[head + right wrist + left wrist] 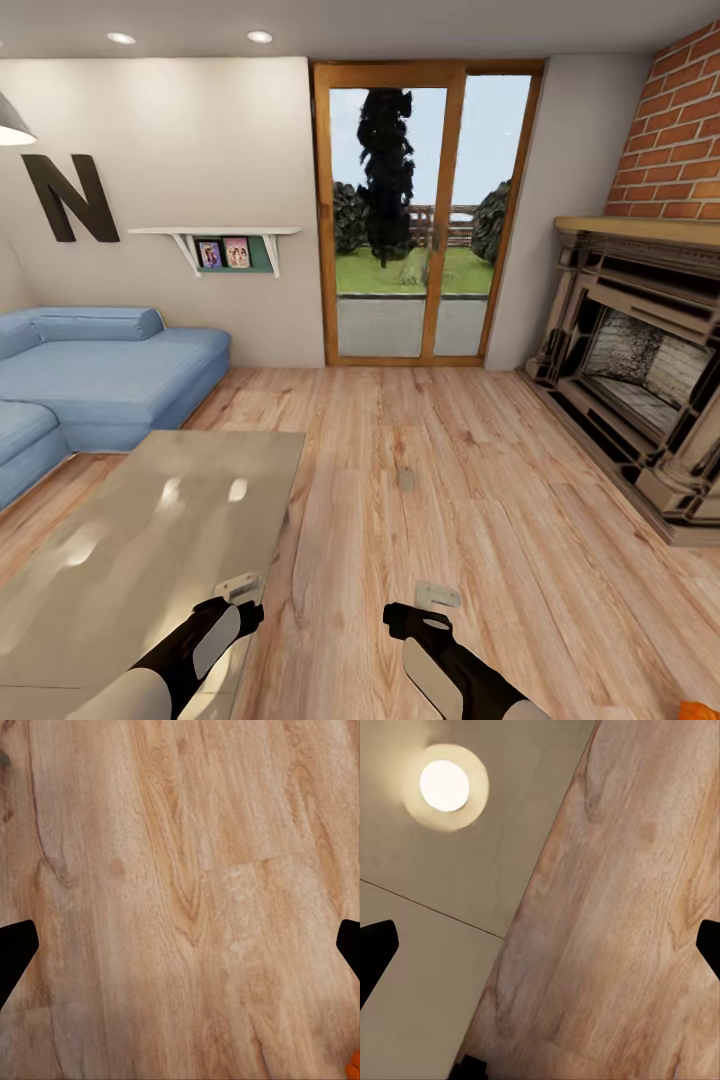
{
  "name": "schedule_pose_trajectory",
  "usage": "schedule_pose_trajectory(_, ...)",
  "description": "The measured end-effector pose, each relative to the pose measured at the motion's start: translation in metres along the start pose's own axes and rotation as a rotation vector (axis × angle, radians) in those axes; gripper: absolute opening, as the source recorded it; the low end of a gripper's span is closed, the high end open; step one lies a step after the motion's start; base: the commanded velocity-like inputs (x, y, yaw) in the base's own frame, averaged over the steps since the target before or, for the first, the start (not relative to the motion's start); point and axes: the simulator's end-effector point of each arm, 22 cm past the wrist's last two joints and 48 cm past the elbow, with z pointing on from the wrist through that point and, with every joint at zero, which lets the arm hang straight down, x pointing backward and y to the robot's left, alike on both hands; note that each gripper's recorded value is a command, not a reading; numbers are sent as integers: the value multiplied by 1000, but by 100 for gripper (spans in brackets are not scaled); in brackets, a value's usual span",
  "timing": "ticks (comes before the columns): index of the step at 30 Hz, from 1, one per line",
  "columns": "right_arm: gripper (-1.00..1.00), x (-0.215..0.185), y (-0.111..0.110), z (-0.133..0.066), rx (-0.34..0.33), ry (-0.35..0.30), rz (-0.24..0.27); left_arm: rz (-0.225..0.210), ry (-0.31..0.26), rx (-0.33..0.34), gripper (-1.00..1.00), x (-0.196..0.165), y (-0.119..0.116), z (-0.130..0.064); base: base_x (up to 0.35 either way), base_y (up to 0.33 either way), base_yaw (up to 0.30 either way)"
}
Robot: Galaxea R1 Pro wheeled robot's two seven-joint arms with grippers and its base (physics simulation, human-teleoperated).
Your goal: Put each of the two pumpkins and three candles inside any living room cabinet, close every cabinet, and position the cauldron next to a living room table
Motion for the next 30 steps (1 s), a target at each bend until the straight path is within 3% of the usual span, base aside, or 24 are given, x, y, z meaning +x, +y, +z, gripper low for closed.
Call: schedule_pose_trajectory(30, 100, 0, 0, 0, 0, 0, 0, 9, -1, 2, 100, 0, -1, 0, 17, 0, 0)
